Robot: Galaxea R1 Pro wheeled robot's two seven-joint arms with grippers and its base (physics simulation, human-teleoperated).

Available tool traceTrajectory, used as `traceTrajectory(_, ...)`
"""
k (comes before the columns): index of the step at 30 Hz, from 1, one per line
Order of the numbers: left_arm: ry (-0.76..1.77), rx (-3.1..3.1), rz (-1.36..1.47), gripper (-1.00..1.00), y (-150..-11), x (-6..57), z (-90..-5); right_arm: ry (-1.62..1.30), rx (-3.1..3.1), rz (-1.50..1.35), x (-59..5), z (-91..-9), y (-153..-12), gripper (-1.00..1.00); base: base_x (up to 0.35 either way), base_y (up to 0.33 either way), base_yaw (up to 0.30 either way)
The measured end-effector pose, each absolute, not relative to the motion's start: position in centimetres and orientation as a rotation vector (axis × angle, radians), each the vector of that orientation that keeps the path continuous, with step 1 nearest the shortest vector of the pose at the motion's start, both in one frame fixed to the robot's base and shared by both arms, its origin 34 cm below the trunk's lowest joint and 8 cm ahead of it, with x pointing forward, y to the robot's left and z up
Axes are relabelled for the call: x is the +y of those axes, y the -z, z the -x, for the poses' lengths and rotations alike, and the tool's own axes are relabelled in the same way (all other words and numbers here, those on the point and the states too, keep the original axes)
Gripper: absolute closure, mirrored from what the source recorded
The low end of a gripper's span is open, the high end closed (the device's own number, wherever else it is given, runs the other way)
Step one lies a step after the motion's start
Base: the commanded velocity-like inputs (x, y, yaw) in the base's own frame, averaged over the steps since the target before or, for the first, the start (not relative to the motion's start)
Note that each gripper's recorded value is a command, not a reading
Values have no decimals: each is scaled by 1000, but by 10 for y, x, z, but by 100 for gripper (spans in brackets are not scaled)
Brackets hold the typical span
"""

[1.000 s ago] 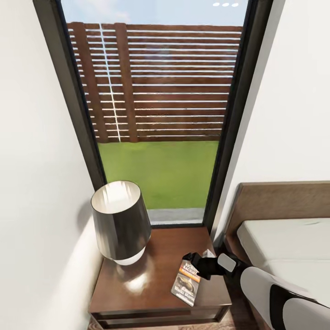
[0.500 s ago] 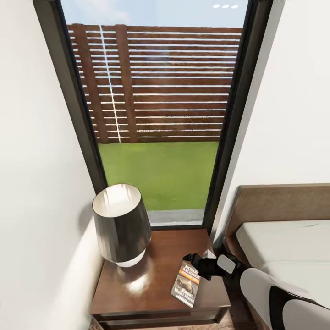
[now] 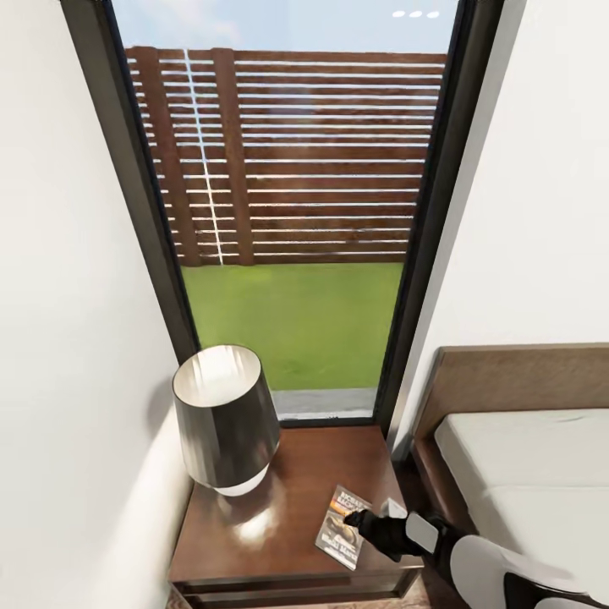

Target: In the bedroom, move the book from the bed onto either nightstand, and place the two sandals side by side next to the bed.

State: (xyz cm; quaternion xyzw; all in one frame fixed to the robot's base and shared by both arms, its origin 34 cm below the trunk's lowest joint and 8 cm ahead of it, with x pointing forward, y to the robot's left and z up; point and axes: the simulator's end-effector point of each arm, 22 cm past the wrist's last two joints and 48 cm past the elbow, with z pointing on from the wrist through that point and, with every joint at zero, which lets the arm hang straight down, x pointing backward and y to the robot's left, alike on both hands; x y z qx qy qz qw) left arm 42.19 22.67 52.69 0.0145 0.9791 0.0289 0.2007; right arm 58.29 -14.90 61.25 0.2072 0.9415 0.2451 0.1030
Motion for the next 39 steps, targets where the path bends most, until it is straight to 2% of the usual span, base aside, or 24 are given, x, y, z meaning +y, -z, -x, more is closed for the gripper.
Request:
traceTrajectory(11, -90, 2738, -41, -100, -541, 230, -415, -595, 2856, -583, -165, -494, -577, -100, 0, 0, 0)
traceTrajectory(29, -143, 2767, -37, -100, -556, 250, -382, -400, 3041, -536, -201, -301, -544, -100, 0, 0, 0)
traceTrajectory(39, -155, 2808, -41, -100, -562, 255, -351, -251, 3059, -545, -240, -259, -548, -100, 0, 0, 0)
